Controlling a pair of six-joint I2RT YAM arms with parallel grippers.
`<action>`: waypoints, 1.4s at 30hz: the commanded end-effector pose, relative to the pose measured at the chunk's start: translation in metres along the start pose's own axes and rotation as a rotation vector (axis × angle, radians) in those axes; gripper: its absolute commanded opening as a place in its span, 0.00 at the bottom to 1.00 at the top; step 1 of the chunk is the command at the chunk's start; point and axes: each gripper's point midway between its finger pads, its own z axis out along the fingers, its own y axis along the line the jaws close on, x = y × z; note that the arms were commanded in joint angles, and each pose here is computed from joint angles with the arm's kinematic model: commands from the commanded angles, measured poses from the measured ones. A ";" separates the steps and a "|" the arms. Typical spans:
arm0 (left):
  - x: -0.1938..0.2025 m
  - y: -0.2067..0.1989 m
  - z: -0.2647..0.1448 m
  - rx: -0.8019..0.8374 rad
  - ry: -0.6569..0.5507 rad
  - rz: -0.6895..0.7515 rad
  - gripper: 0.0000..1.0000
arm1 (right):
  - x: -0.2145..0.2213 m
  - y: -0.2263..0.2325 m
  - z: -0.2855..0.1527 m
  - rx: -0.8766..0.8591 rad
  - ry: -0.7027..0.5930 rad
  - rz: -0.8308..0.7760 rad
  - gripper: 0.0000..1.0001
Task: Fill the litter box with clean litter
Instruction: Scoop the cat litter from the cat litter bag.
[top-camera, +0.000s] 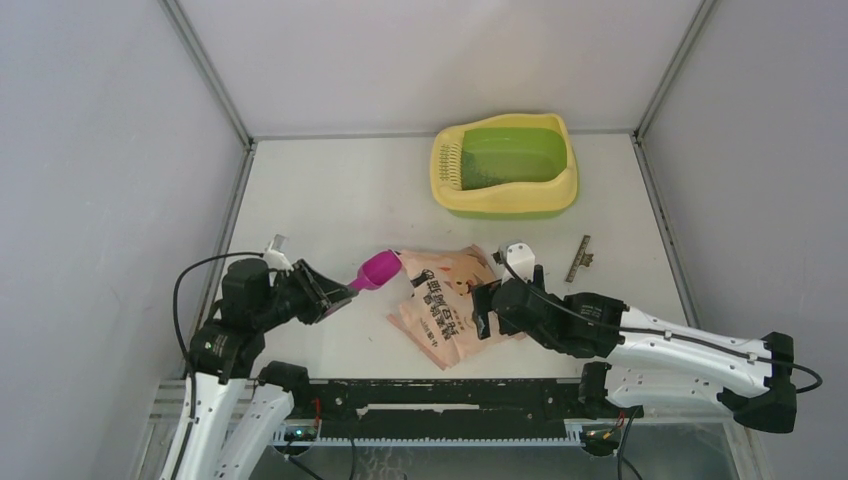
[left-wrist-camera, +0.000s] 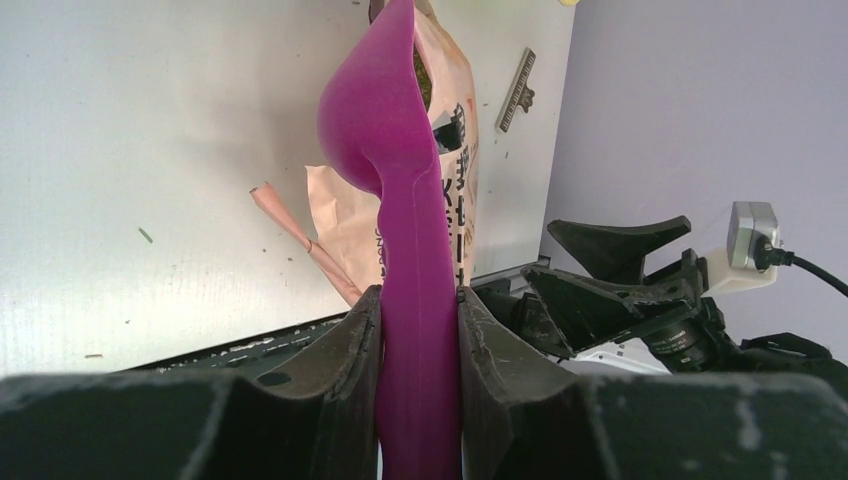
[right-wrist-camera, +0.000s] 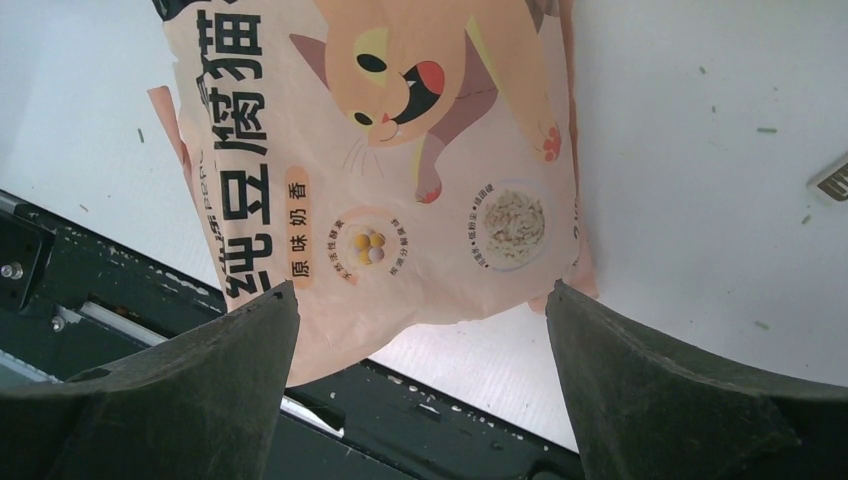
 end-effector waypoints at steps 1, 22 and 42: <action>-0.007 -0.014 0.004 0.065 -0.016 0.017 0.03 | -0.010 0.009 0.003 -0.045 -0.038 0.014 0.99; 0.004 -0.002 0.023 0.074 0.067 0.036 0.04 | -0.041 -0.051 0.064 0.094 0.017 0.211 0.99; 0.012 -0.027 0.021 0.215 0.145 0.079 0.05 | -0.021 -0.062 0.130 0.132 0.168 0.160 0.99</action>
